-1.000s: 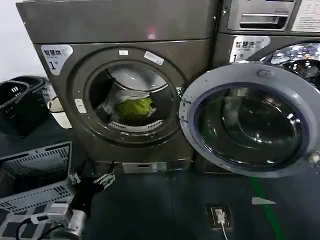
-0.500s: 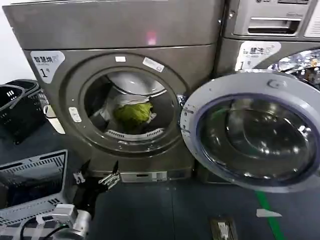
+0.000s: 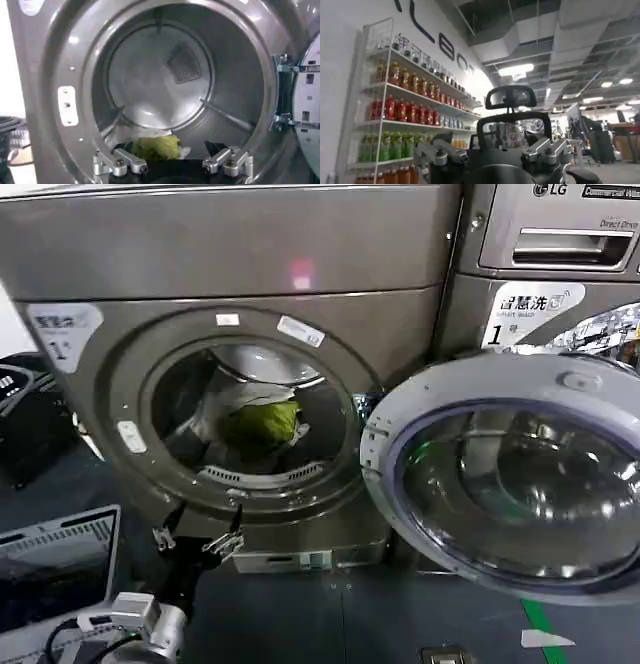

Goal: Grasp the clothes from the dryer.

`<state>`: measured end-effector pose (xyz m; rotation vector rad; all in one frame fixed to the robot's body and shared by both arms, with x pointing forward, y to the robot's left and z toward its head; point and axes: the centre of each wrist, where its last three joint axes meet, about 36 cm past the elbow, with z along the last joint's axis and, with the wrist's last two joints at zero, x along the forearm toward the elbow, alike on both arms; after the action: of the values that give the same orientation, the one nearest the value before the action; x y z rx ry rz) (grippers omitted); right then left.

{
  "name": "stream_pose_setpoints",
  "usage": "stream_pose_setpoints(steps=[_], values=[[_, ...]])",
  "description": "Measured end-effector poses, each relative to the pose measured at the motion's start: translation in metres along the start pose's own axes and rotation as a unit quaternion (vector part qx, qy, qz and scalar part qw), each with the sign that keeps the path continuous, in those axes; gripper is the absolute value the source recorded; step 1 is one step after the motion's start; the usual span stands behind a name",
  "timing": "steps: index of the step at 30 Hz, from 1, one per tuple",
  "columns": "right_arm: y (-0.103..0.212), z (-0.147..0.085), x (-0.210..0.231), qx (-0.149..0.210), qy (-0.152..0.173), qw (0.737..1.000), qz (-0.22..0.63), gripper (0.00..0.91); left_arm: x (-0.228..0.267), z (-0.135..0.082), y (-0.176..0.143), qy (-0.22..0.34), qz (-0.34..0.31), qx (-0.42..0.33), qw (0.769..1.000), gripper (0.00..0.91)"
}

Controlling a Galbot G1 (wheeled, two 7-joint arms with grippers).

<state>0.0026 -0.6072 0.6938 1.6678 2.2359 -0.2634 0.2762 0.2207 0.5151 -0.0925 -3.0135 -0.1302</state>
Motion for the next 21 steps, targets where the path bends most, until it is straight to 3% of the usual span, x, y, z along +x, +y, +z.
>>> stream_pose_setpoints(steps=[21], values=[[0.0,-0.001,0.003,0.004,0.0,1.0,-0.004,0.907,0.01,-0.011,0.0,-0.018,0.003,-0.011,1.0,0.907]])
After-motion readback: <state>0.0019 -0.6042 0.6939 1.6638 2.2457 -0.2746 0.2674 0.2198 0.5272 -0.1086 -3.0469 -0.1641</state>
